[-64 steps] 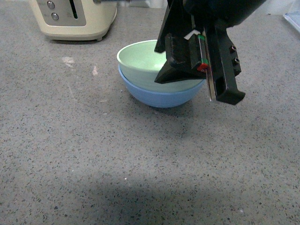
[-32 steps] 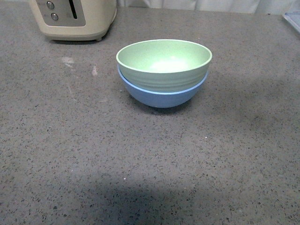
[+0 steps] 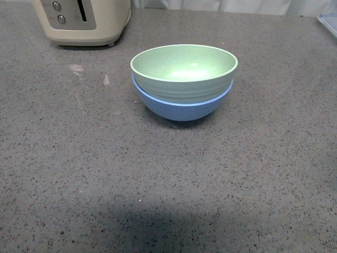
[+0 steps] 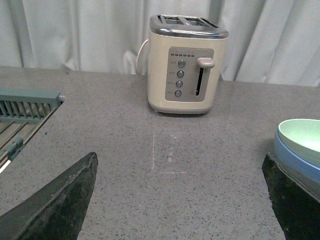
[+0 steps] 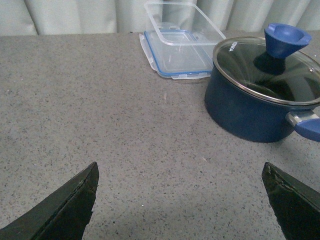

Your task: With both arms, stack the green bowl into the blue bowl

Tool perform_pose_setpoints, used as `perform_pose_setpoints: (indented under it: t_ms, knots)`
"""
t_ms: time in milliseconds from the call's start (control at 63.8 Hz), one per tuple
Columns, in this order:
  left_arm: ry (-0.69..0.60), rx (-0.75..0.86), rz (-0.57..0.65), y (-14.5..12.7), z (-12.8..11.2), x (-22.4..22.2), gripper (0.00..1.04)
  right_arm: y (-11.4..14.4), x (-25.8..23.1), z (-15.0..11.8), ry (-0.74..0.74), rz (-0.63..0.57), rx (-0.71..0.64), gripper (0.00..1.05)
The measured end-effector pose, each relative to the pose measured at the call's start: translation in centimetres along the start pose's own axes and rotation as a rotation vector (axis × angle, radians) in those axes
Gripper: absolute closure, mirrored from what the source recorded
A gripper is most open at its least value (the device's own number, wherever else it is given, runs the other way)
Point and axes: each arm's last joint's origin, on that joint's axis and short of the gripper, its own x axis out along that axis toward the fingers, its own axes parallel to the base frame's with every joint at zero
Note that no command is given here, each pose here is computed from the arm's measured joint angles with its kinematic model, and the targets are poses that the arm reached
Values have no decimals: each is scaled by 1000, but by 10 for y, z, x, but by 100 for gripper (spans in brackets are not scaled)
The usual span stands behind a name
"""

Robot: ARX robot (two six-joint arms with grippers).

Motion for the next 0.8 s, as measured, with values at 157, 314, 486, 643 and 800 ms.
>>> perform_pose_setpoints:
  t_ms: [157,314,486,643,800]
  knots:
    - [0,0,0,0,0,0,6,-5,2,-7,-142,171,34,22]
    - [0,0,0,0,0,0,6,-10,-8,-10,-280,247,39,49]
    - [0,0,0,0,0,0,6,-12,-16,-17,-279,247,36,79]
    - [0,0,0,0,0,0,6,-13,-20,-27,-289,247,32,104]
    - [0,0,0,0,0,0,6,-15,-25,-30,-286,248,32,104]
